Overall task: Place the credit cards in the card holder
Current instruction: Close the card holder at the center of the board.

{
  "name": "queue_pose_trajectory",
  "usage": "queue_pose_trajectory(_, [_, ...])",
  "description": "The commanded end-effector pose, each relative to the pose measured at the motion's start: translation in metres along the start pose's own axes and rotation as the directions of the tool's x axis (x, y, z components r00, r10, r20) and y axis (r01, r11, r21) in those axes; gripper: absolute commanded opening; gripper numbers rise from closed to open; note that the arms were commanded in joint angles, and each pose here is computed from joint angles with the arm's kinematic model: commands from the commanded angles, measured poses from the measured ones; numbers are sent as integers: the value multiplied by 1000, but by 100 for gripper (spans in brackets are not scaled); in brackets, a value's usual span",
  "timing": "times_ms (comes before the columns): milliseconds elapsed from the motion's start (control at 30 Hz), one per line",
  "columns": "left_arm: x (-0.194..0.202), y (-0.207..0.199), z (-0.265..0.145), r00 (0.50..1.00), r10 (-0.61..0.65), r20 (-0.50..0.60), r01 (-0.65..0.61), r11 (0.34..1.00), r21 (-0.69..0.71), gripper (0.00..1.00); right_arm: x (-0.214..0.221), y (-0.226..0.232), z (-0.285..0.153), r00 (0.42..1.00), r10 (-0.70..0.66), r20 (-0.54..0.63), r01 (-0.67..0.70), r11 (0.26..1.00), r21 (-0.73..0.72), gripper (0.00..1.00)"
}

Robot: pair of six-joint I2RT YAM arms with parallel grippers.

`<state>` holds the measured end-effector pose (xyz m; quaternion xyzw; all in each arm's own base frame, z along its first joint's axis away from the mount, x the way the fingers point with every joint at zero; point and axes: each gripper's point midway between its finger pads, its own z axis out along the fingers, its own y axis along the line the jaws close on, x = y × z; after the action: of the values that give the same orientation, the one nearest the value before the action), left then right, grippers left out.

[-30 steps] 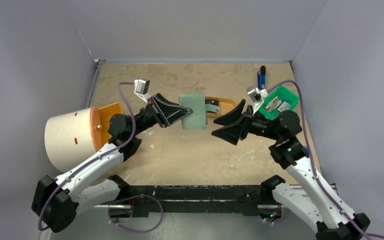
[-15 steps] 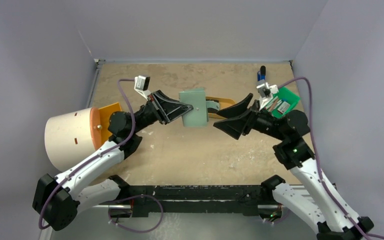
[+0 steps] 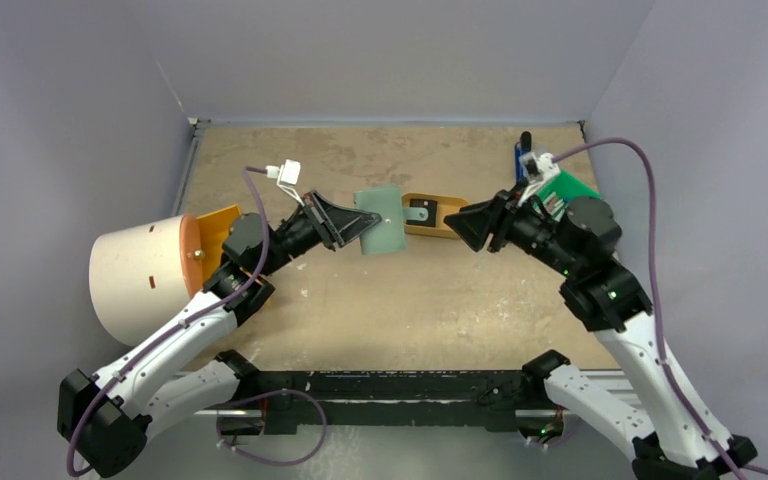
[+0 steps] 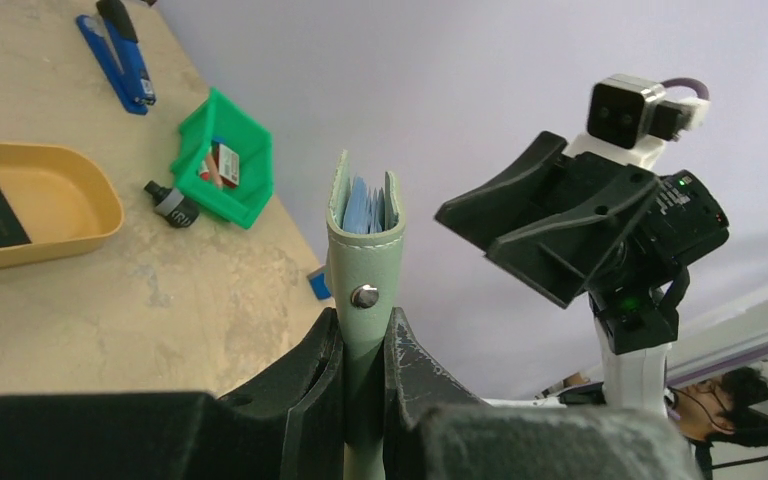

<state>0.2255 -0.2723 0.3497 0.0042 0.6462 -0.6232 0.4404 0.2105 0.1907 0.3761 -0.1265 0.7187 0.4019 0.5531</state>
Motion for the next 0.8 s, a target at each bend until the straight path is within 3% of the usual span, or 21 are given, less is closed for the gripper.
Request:
queue_pose_trajectory(0, [-17,-12,-2,996,64,64,-65,998,17,0,8,0,20,997,70,-22,-70,997,-36,50])
queue_pose_trajectory(167, [-12,-7,0,997,68,41,-68,998,11,0,19,3,36,991,112,-69,-118,989,-89,50])
queue_pose_trajectory(767, [-6,1,0,998,59,32,-59,998,11,0,32,-3,59,981,161,-110,-172,979,-108,30])
